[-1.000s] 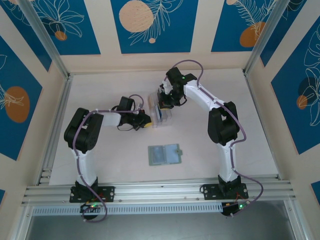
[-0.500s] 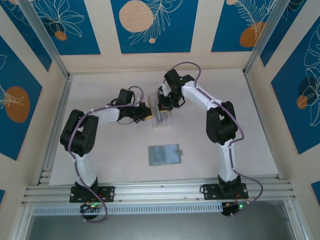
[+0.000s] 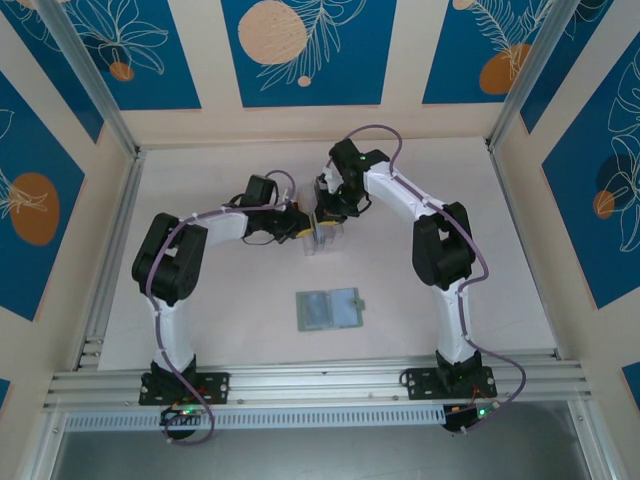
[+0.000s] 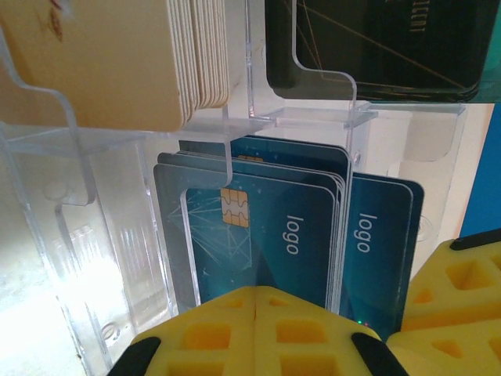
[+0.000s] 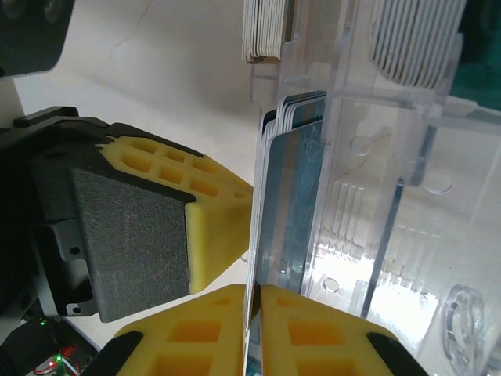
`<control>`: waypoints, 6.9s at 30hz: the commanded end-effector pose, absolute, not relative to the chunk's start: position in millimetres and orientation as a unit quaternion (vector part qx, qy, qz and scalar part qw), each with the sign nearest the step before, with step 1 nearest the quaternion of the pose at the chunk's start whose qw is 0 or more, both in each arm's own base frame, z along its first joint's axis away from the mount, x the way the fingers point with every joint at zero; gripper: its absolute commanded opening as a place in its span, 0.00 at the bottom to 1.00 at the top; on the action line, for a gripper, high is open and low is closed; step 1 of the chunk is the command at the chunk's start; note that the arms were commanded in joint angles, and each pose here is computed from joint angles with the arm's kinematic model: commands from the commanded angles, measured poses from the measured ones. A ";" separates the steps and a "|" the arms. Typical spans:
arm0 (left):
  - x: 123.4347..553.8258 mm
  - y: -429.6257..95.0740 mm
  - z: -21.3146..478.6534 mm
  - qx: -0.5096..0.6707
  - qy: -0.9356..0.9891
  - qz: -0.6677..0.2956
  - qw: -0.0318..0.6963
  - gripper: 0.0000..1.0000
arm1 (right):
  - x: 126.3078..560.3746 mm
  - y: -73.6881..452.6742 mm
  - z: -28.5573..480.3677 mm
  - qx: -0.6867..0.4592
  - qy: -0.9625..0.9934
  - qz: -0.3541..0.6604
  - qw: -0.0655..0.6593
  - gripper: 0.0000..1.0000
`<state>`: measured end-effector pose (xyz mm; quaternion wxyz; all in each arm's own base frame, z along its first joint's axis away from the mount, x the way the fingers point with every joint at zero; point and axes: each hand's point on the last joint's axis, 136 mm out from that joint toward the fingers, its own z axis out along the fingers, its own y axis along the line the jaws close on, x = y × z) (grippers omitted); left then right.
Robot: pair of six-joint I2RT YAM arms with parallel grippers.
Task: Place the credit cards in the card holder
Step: Pick up the credit card from the storage box, then insert the credit card into the card slot.
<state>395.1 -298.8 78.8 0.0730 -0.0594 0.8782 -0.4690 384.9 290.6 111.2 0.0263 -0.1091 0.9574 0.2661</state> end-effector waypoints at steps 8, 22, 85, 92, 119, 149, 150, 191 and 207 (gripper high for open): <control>391.8 -307.0 68.6 -0.054 0.880 -0.468 0.059 0.03 | 380.0 297.0 122.1 -0.100 0.947 0.304 0.007 0.15; 390.4 -306.2 64.3 -0.054 0.883 -0.462 0.057 0.03 | 381.4 300.2 128.4 -0.089 0.936 0.341 -0.001 0.12; 390.3 -308.4 63.6 -0.050 0.885 -0.459 0.055 0.03 | 373.4 277.1 138.6 -0.061 0.925 0.374 0.009 0.00; 391.1 -306.9 74.0 -0.049 0.883 -0.462 0.061 0.03 | 380.1 267.4 141.3 -0.055 0.937 0.345 0.027 0.00; 385.7 -275.6 127.0 -0.048 0.869 -0.481 0.103 0.03 | 382.1 253.4 179.4 -0.067 0.951 0.284 0.102 0.00; 212.9 -299.4 65.4 0.090 0.931 -0.352 0.024 0.06 | 200.1 250.3 115.4 -0.071 0.975 0.207 0.025 0.00; 209.5 -301.9 60.5 0.092 0.932 -0.350 0.019 0.06 | 198.9 250.9 110.5 -0.069 0.976 0.203 0.024 0.00; 184.5 -279.3 4.9 0.094 0.954 -0.283 -0.024 0.04 | 182.6 267.0 52.1 -0.060 0.981 0.184 -0.034 0.23; 192.7 -276.8 38.6 0.108 0.947 -0.303 -0.003 0.06 | 188.2 247.2 65.5 -0.056 0.981 0.184 -0.005 0.00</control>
